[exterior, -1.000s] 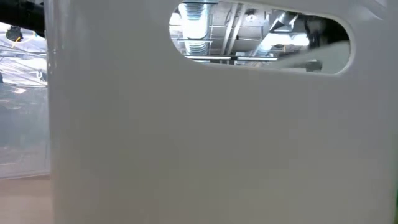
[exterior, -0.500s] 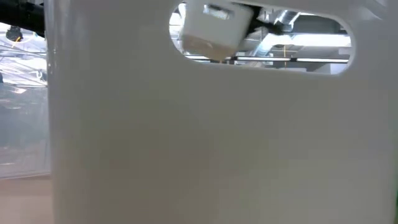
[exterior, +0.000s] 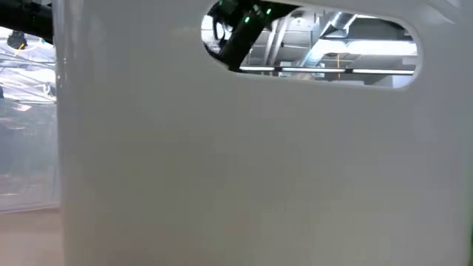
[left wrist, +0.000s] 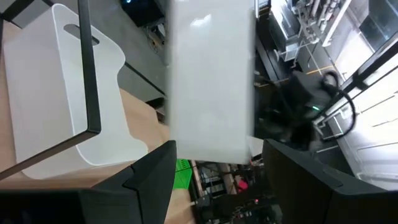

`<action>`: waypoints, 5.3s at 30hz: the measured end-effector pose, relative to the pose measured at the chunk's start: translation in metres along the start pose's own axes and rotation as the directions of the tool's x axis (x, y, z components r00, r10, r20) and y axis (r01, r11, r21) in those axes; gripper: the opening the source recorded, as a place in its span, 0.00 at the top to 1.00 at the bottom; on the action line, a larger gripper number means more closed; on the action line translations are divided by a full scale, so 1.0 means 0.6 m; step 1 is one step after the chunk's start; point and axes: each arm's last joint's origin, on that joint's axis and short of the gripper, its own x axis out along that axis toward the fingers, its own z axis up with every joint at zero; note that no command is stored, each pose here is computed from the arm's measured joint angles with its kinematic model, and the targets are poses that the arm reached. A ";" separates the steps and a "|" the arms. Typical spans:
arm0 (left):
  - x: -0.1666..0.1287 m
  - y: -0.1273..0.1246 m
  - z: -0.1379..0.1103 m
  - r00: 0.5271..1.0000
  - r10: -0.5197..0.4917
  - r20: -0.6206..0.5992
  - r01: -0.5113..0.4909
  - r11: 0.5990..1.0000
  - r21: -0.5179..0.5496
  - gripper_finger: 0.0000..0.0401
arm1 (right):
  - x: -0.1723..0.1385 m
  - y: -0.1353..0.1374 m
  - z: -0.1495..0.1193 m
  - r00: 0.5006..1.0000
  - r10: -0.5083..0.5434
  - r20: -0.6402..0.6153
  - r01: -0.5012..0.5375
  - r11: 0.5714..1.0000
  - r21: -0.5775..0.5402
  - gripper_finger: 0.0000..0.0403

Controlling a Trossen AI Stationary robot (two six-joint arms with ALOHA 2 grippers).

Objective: Stack baskets on shelf by color
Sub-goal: Stack the right white bin on top of the white bin on the shelf, then stack the white bin on top of the white bins on the shelf

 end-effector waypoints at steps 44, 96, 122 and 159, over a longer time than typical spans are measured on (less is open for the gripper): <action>0.000 0.000 0.000 1.000 0.000 0.000 0.000 1.000 0.008 0.43 | 0.076 -0.018 -0.027 0.992 -0.102 -0.074 0.095 0.992 -0.085 0.56; -0.002 0.012 -0.015 0.971 0.021 -0.239 -0.004 0.997 0.071 0.43 | -0.202 0.043 -0.573 0.791 -0.313 -0.527 0.234 0.949 -0.212 0.43; -0.002 0.014 -0.013 0.980 0.047 -0.192 -0.034 0.997 0.072 0.43 | -0.198 0.027 -0.460 0.794 -0.186 -0.579 0.045 0.967 -0.250 0.99; -0.002 0.021 0.000 0.983 0.151 0.106 -0.153 0.988 0.013 0.43 | -0.033 -0.084 0.161 0.969 0.239 0.058 -0.229 0.964 -0.132 1.00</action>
